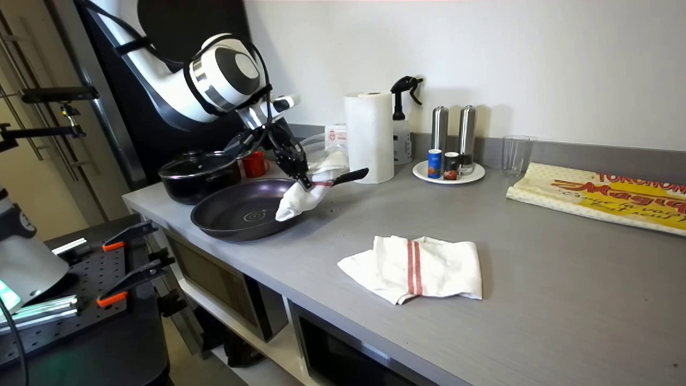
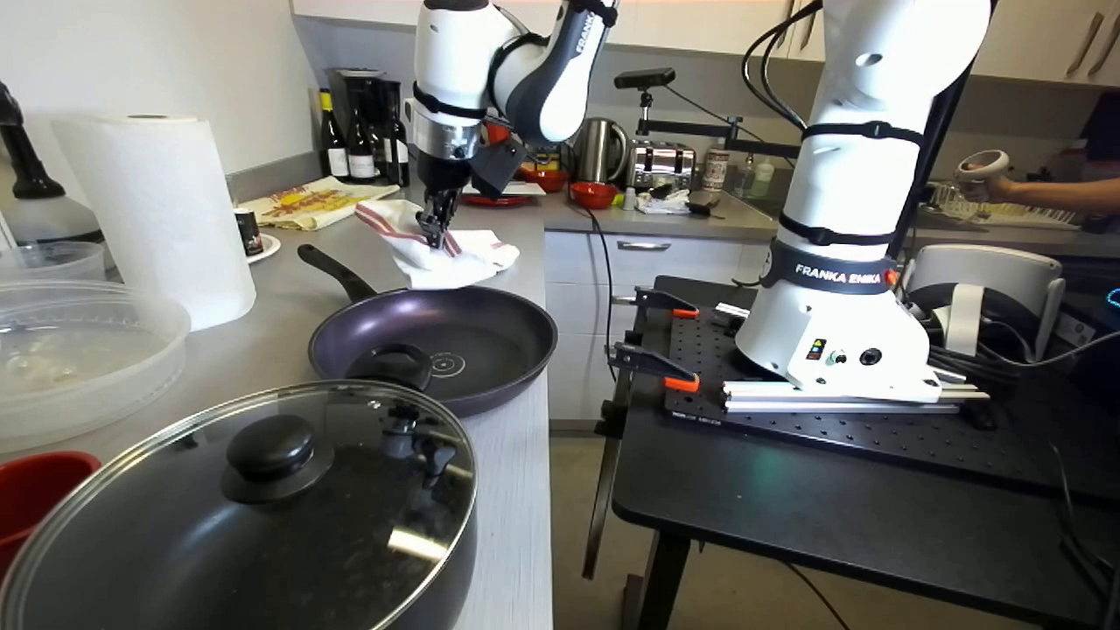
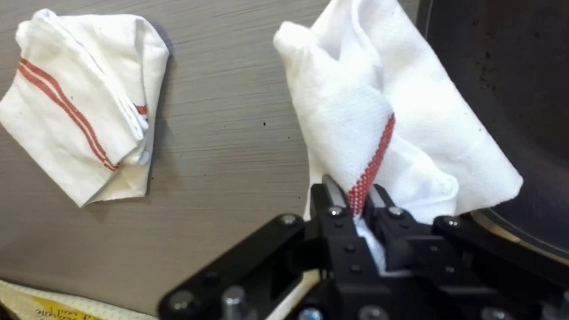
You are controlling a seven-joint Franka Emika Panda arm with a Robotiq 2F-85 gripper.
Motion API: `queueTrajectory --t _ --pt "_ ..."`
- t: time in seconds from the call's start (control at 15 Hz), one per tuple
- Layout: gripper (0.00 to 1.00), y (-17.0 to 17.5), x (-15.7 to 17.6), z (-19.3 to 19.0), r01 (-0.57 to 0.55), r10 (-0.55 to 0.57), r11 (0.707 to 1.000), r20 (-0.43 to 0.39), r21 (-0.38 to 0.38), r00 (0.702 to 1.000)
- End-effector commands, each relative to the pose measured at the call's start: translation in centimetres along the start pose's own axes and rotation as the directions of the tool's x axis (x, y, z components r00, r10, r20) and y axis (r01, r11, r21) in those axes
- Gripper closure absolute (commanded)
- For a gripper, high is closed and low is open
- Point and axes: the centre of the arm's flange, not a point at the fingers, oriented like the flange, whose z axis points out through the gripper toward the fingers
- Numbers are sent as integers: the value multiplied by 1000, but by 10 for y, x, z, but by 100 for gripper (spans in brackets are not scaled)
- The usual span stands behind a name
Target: Use the towel to wipe the black pan.
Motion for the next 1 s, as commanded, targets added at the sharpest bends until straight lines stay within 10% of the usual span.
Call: queueTrajectory --t 0.0,0.93 --pt "97 26 31 15 -15 13 997 29 80 999" --pt "97 68 98 108 -74 10 966 250 246 968"
